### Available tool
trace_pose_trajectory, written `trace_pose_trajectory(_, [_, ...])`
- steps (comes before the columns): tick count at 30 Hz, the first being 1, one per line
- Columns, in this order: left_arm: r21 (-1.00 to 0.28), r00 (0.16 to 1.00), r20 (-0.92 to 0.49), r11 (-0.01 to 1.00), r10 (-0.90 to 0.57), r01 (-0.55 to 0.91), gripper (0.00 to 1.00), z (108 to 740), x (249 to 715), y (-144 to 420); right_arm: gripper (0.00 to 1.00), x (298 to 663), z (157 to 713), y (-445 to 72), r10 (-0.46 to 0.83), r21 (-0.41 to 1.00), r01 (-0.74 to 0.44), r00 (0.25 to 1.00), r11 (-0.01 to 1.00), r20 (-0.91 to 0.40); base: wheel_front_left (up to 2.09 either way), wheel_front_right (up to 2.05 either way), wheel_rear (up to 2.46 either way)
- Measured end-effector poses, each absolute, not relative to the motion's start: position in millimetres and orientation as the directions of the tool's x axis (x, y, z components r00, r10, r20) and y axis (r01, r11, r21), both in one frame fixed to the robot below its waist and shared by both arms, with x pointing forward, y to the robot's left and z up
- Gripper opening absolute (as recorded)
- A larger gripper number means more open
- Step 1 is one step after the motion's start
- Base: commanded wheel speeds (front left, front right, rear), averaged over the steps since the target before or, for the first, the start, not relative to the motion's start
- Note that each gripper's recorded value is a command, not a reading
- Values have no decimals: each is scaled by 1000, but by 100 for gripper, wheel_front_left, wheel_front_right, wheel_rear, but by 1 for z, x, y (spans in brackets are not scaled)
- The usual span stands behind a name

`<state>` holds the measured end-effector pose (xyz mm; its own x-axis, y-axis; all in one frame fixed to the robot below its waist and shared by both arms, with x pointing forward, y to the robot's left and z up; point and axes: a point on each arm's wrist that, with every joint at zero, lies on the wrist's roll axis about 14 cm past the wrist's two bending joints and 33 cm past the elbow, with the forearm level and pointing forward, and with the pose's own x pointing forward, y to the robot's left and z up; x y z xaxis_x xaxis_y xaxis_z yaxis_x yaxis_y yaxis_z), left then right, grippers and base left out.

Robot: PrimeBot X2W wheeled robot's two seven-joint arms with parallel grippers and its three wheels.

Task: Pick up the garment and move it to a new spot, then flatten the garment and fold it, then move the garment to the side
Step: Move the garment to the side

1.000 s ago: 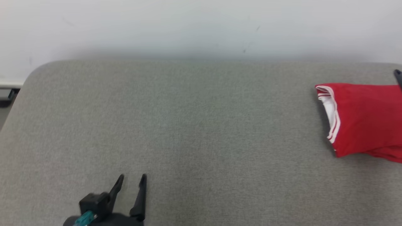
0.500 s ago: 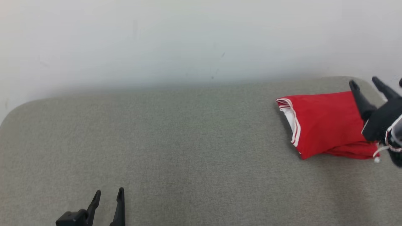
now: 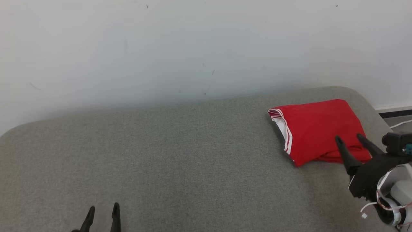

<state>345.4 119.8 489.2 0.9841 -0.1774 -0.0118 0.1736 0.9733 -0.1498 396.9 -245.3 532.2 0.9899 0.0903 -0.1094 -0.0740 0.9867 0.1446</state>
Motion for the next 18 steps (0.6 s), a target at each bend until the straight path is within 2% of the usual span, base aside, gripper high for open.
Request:
trace_pose_trajectory(6, [-133,990,-18,982,-141,137,100,486,338,133,100,381,532,-227,144,158,-129,986,979,-84,0,0,0])
trace_pose_trajectory(13, [-93,994,0,990,-110,110,100,490,336,145,100,360,520,-229,150,139,-137,985,981,-90,0,0,0])
trace_pose_trajectory(18, [-80,998,2,995,-57,57,100,489,335,160,100,347,500,-246,80,144,-62,989,988,-120,0,0,0])
